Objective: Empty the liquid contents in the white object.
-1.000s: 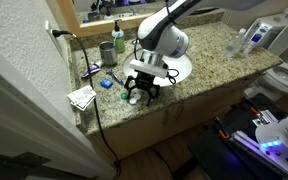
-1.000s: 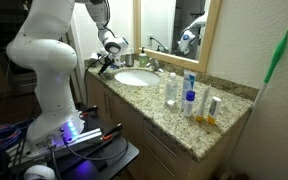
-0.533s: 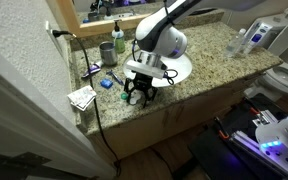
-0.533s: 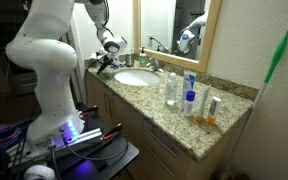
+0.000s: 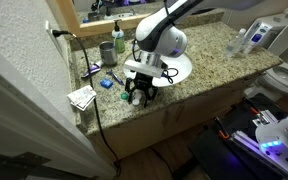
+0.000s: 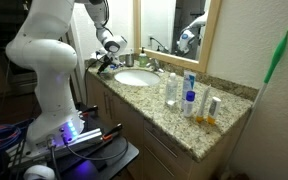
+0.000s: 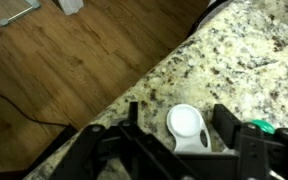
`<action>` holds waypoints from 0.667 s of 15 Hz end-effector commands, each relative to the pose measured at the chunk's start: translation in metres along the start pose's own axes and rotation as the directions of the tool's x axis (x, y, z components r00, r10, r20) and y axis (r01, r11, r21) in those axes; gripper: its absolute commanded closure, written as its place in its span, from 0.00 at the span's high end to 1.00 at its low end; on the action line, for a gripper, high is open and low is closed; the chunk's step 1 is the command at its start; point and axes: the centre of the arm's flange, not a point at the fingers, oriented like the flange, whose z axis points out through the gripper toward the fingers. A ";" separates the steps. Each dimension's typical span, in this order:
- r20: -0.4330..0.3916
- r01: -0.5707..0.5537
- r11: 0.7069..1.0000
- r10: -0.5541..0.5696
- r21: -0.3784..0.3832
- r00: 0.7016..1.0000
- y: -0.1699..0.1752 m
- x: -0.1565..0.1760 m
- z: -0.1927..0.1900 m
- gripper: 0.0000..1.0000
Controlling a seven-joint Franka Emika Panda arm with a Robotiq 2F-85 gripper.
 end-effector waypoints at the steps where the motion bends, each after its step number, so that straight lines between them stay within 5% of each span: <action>1: -0.023 -0.012 1.000 0.012 -0.012 1.000 0.000 0.003 -0.001 0.55; 3: -0.029 -0.013 1.000 0.013 -0.011 0.999 0.000 0.001 -0.003 0.48; 8: -0.040 -0.011 1.000 0.011 -0.005 0.999 0.000 -0.001 -0.006 0.12; 10: -0.046 -0.006 1.000 0.006 -0.004 0.999 0.001 -0.002 -0.008 0.08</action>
